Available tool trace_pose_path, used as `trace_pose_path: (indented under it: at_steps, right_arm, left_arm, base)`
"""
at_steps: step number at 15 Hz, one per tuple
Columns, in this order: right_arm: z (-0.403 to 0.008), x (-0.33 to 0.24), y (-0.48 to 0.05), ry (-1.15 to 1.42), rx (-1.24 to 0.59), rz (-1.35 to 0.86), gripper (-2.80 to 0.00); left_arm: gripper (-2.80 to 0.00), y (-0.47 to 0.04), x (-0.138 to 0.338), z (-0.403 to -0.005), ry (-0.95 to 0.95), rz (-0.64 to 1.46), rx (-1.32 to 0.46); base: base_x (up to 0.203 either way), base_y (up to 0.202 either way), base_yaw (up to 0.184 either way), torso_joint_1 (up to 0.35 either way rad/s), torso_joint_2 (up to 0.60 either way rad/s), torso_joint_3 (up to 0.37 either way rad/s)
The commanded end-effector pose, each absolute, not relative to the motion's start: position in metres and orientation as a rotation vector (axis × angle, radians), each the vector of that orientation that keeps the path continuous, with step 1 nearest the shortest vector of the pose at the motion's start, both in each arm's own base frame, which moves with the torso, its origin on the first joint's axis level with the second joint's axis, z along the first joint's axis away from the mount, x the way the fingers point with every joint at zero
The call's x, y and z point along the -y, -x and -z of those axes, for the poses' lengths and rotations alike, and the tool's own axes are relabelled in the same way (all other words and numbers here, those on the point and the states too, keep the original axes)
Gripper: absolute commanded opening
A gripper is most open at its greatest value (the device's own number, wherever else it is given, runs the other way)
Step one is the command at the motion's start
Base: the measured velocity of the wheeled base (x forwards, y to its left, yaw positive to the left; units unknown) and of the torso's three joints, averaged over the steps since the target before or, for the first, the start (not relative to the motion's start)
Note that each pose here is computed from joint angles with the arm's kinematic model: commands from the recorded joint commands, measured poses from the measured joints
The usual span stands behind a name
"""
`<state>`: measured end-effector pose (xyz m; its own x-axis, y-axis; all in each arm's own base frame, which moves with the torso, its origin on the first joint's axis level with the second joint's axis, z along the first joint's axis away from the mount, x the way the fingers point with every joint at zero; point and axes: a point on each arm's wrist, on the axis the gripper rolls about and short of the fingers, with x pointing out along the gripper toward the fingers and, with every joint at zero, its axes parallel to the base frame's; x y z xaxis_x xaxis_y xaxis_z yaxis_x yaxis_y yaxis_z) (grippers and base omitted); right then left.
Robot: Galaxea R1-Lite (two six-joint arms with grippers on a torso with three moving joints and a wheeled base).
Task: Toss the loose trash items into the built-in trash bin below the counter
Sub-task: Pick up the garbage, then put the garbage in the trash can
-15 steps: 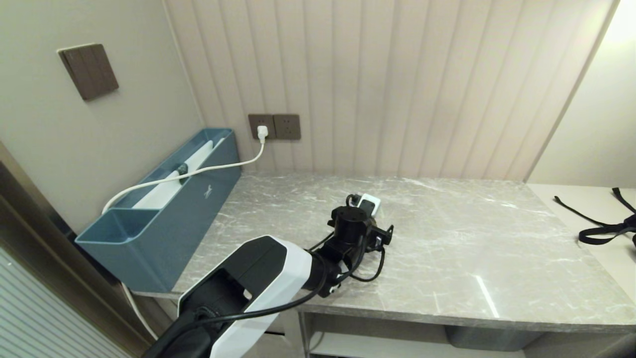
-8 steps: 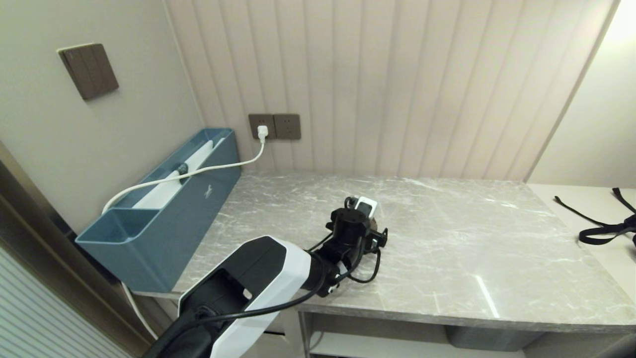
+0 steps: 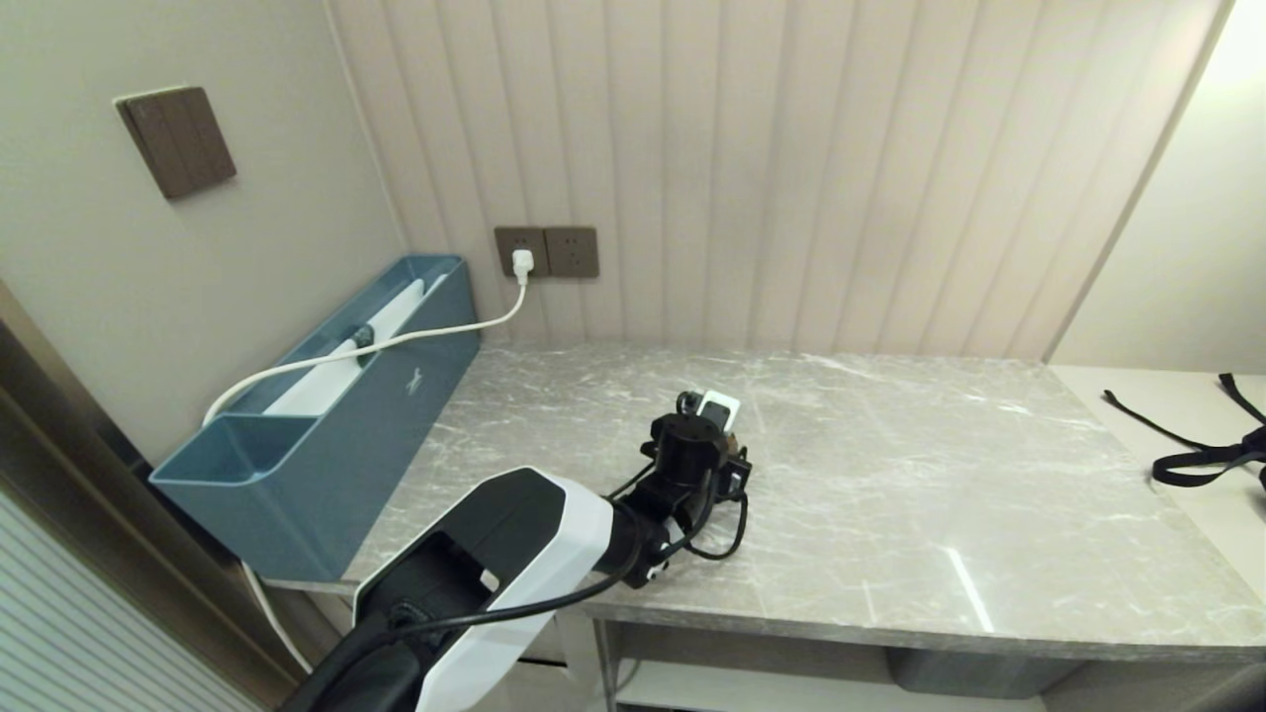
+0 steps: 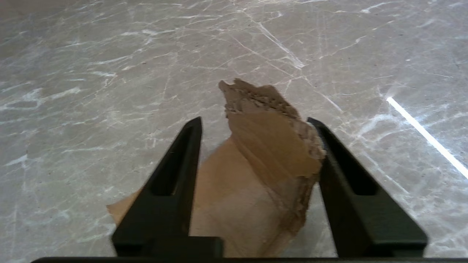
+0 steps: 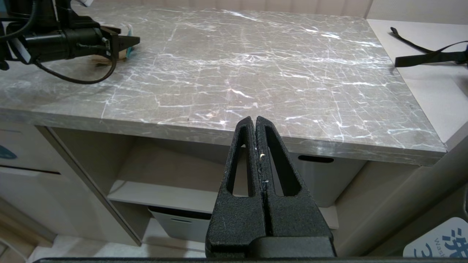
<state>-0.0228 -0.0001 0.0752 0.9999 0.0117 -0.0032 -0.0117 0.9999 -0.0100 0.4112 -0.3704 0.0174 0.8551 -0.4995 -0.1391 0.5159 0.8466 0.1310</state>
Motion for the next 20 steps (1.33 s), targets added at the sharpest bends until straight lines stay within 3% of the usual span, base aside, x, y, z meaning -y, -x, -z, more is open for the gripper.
trace_pose_path:
  at_steps: [1,8,12,16,18,20]
  right_arm:
    - [-0.075,0.000,0.023,0.011,-0.001,-0.012,-2.80]
    - [-0.075,0.000,0.023,0.009,-0.002,-0.012,-2.80]
    - [-0.075,0.000,0.023,0.005,-0.002,-0.014,-2.80]
    - [-0.075,0.000,0.023,0.005,-0.002,-0.014,-2.80]
    - [-0.075,0.000,0.023,0.003,-0.002,-0.014,-2.80]
    - [-0.075,0.000,0.023,0.003,-0.002,-0.014,-2.80]
  left_arm:
    - [-2.80,-0.411,0.371,-0.018,-0.164,0.536,-0.096]
    - [-2.80,-0.409,0.369,-0.042,-0.150,0.542,-0.083]
    - [-2.80,-0.396,0.349,-0.140,-0.073,0.523,-0.027]
    - [-2.80,-0.368,0.282,-0.249,-0.012,0.459,0.063]
    - [-2.80,-0.344,0.238,-0.284,0.021,0.433,0.070]
    - [-2.80,-0.318,0.190,-0.289,0.041,0.403,0.015]
  base:
    - [0.000,0.000,0.000,0.000,0.00,0.000]
    - [0.000,0.000,0.000,0.000,0.00,0.000]
    - [0.000,0.000,0.000,0.000,0.00,0.000]
    - [0.000,0.000,0.000,0.000,0.00,0.000]
    - [0.000,0.000,0.000,0.000,0.00,0.000]
    - [0.000,0.000,0.000,-0.053,0.09,0.058]
